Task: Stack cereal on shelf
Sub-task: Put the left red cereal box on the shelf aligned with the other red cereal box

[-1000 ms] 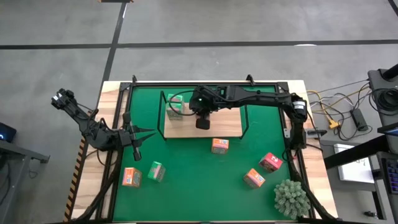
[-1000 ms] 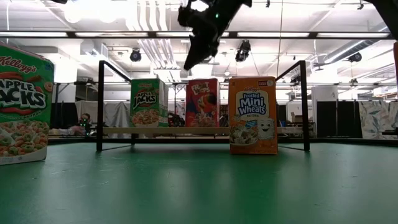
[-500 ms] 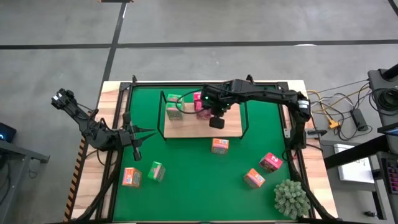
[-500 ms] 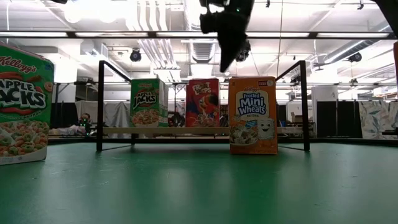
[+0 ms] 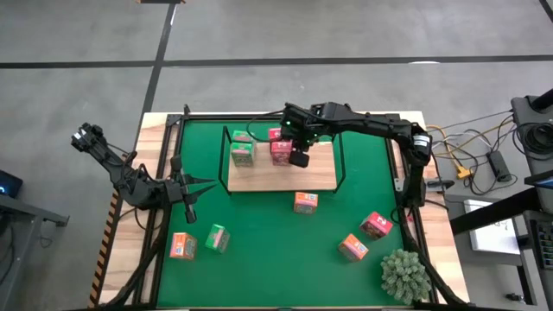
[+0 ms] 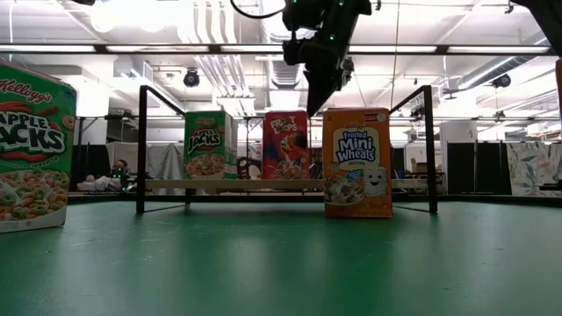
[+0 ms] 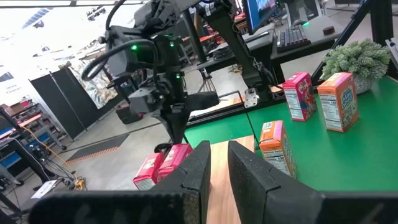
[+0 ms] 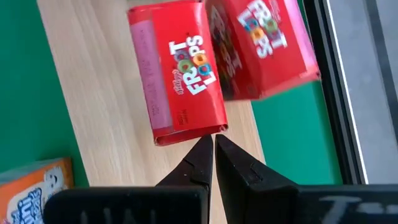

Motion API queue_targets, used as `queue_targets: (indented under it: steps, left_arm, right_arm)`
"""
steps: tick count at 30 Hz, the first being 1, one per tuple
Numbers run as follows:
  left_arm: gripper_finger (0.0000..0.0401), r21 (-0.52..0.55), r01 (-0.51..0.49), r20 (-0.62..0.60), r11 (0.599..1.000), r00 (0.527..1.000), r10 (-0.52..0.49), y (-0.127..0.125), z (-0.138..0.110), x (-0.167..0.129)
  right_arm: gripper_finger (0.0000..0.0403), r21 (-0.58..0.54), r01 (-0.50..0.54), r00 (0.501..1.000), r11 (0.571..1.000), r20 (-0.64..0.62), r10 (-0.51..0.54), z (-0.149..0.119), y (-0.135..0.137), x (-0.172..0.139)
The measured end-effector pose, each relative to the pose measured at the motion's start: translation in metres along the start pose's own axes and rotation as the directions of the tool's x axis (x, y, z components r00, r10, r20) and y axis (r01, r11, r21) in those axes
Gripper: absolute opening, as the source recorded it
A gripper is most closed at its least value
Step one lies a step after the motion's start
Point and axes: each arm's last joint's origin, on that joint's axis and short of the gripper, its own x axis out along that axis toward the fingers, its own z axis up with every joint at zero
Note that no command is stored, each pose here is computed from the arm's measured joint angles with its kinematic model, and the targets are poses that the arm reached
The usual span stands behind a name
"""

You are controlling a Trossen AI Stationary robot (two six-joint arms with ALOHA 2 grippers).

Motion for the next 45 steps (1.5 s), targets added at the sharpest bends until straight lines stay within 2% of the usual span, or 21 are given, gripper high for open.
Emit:
queue_targets:
  steps: [6, 34, 45]
  left_arm:
    - [0.0039, 0.008, 0.000, 0.000, 1.000, 1.000, 0.000, 0.0000, 0.0000, 0.0000]
    - [0.0039, 0.007, 0.000, 0.000, 1.000, 1.000, 0.000, 0.0000, 0.0000, 0.0000]
    - [0.0039, 0.007, 0.000, 0.000, 1.000, 1.000, 0.000, 0.0000, 0.0000, 0.0000]
  right_arm:
    - [0.0009, -0.004, 0.003, 0.999, 1.000, 0.037, -0.002, 0.0039, 0.0001, 0.0009]
    - [0.0009, 0.031, -0.008, 0.999, 0.999, 0.042, 0.007, 0.0051, 0.0055, 0.0013]
    - [0.0009, 0.042, 0.016, 1.000, 0.999, 0.006, -0.017, 0.0010, 0.0032, -0.0015]
